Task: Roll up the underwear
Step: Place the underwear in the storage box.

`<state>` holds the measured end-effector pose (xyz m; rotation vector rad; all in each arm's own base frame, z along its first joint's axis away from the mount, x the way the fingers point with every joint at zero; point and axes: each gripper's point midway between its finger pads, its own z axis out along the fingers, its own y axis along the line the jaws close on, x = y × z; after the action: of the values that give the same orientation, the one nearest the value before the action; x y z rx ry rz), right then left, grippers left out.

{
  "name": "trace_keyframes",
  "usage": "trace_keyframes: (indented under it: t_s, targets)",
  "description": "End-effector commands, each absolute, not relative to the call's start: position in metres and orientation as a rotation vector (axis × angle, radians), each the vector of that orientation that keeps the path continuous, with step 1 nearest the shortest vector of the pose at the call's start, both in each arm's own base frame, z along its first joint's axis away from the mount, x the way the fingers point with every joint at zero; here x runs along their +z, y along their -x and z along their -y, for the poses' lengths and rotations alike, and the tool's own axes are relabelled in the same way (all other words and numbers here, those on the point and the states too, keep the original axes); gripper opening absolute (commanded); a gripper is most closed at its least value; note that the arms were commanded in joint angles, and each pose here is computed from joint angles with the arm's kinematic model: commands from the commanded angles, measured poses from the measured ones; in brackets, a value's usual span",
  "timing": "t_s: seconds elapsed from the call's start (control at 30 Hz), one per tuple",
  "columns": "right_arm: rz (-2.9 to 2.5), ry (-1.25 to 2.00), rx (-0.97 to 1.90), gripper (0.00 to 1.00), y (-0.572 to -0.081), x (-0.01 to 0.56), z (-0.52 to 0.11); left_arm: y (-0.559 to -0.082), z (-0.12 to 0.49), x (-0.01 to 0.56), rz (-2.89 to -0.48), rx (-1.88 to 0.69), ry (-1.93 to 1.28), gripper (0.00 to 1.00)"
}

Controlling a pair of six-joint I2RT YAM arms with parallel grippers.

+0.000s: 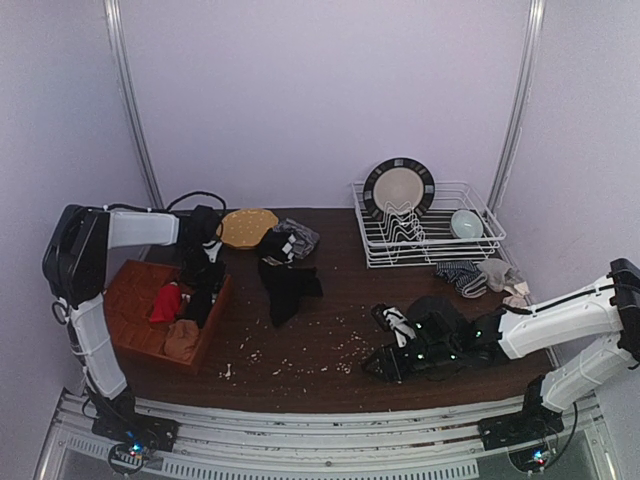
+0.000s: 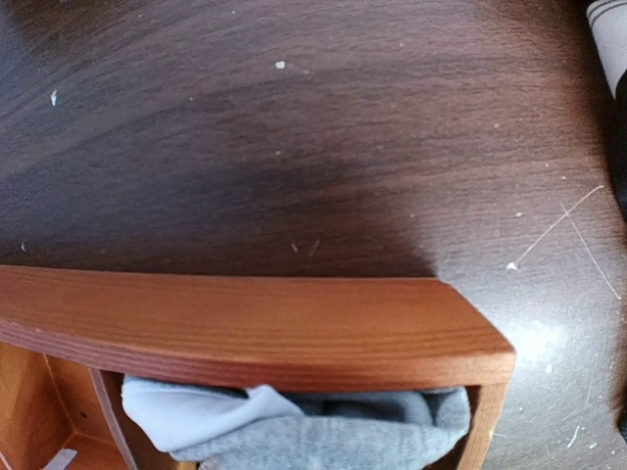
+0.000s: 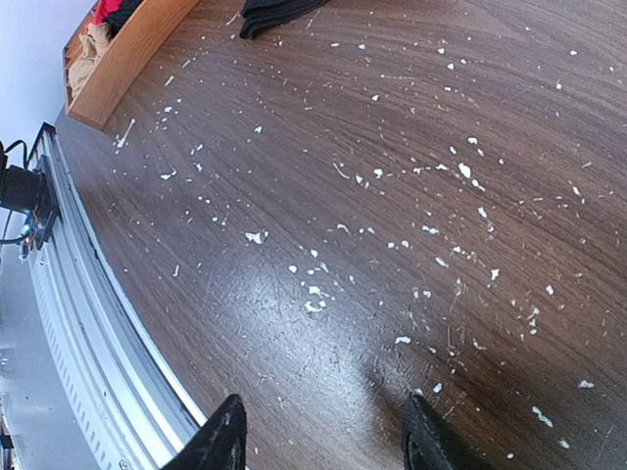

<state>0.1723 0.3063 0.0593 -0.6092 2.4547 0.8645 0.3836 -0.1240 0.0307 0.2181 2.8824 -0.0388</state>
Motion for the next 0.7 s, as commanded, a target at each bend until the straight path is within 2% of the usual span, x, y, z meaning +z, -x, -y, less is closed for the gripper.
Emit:
trace_keyframes:
  t_s: [0.0, 0.1, 0.17, 0.37, 0.6, 0.63, 0.67]
  targets:
    - [-2.464, 0.607, 0.849, 0.52, -0.174, 0.055, -0.305, -0.345, 0.123, -0.008, -3.078, 0.002, -0.238, 0.12]
    - [-2.461, 0.61, 0.851, 0.52, -0.175, 0.057, -0.306, -0.346, 0.125, -0.003, -3.05, -0.022, -0.218, 0.3]
    - [-2.461, 0.614, 0.847, 0.52, -0.175, 0.058, -0.305, -0.35, 0.126, 0.008, -3.016, -0.037, -0.212, 0.38]
    - [-2.456, 0.612, 0.839, 0.52, -0.176, 0.063, -0.304, -0.366, 0.13, 0.048, -2.92, -0.054, -0.204, 0.42]
    - [-2.457, 0.597, 0.846, 0.51, -0.175, 0.065, -0.303, -0.374, 0.128, 0.093, -2.834, -0.031, -0.215, 0.58]
    - [-2.456, 0.596, 0.847, 0.52, -0.175, 0.065, -0.303, -0.373, 0.128, 0.095, -2.83, -0.024, -0.217, 0.66]
    - [-2.457, 0.594, 0.847, 0.52, -0.175, 0.065, -0.303, -0.372, 0.127, 0.099, -2.82, -0.02, -0.214, 0.88]
